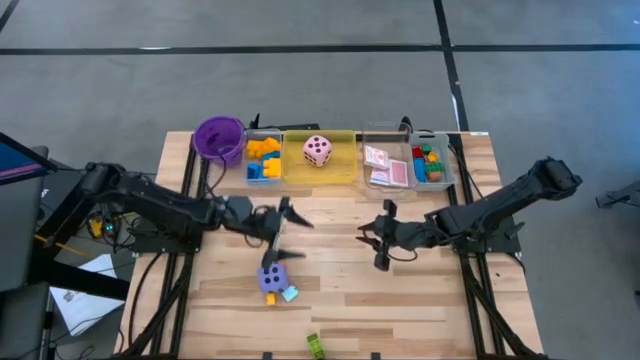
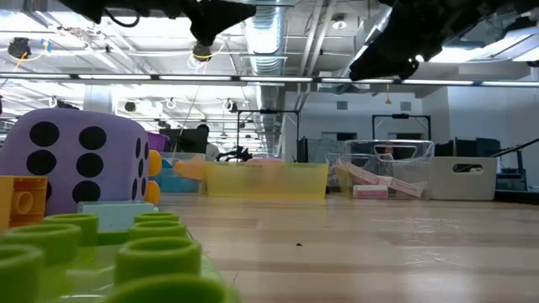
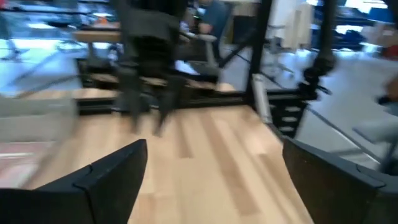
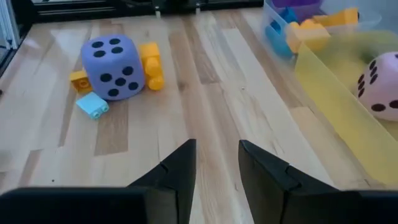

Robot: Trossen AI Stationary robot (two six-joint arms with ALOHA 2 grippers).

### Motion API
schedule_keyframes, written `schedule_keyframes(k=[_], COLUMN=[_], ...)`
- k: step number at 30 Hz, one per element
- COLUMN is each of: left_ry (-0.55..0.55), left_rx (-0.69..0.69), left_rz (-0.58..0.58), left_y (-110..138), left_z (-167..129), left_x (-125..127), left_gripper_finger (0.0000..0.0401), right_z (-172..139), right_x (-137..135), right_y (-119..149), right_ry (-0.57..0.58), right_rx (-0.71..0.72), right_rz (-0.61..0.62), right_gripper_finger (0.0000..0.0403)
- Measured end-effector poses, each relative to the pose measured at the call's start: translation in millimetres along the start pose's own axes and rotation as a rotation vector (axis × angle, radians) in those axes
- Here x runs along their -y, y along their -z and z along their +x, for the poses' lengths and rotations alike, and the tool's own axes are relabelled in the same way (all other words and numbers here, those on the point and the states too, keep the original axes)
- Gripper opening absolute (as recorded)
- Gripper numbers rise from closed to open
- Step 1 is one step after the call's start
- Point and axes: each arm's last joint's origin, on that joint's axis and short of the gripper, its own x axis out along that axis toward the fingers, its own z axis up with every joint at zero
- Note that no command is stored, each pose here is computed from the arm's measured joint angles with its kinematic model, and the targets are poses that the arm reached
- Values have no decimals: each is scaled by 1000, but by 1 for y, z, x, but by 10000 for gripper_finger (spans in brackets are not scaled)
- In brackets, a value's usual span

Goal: Pick & Place Toys
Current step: Put the small green game piece into the gray bin

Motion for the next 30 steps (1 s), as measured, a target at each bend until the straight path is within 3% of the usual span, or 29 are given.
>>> schedule_keyframes(k=[5,14,18,30], left_ry=[120,349,421,552], left_rx=[-42,-228,-307,-375], left_rz=[11,72,141,333], left_y=[12,35,48,89], left_z=[21,66,78,108], left_x=[34,88,106,152], left_gripper_finger=[382,377,376,379], right_z=[-5,-13,-14,-15], right_x=[-8,-19,-22,-23], right_y=[-1,-1,0,-1], right_ry=[6,56,45,30], right_rx=[43,114,114,131], right_rz=[15,198,258,431], right_gripper_finger=[114,114,114,114])
